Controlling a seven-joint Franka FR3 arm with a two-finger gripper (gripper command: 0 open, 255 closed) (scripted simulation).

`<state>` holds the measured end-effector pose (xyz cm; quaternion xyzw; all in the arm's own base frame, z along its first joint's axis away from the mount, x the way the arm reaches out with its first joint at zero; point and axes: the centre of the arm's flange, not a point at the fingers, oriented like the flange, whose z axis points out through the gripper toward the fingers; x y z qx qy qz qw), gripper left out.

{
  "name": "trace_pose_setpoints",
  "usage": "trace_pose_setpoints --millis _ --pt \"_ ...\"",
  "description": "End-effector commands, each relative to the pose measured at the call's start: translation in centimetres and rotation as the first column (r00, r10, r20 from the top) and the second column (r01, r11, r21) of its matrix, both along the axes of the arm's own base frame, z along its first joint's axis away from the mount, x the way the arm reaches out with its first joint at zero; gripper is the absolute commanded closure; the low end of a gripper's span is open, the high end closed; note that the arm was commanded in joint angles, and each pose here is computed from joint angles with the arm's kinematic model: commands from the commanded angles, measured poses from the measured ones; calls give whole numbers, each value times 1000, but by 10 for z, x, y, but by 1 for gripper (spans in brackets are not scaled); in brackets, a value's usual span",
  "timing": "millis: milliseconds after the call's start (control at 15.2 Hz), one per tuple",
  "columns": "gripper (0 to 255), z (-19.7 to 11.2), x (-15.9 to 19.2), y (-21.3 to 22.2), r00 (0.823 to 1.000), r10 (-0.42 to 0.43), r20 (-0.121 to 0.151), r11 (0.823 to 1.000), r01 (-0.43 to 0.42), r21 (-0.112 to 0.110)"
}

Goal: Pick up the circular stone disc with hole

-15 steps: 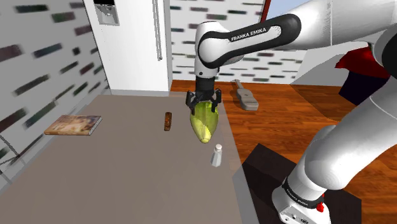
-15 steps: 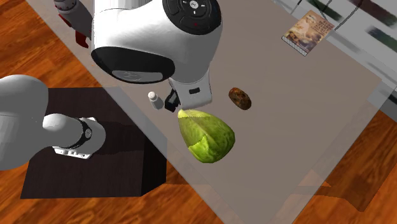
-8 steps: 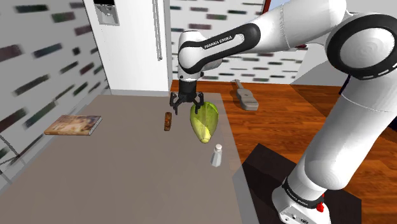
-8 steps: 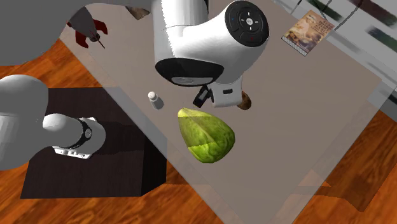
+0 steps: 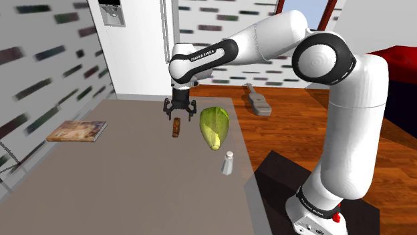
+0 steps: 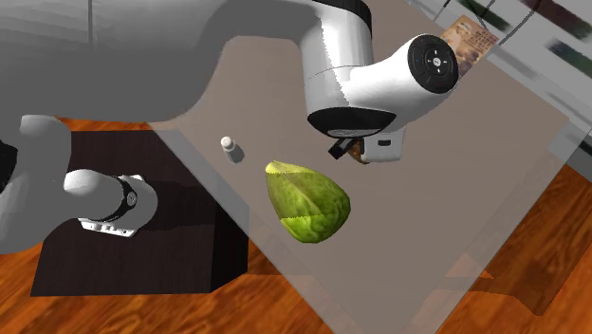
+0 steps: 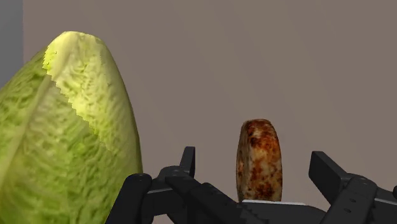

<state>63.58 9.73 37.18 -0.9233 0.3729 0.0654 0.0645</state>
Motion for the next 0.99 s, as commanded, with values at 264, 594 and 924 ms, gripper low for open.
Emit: trace_pose_setpoints --millis 264,594,924 --pt "0 -31 29 -3 999 -49 3 999 49 4" --pt "0 -55 29 -3 999 -49 3 999 49 4" --pt "255 -55 29 -3 999 -49 3 999 49 4"
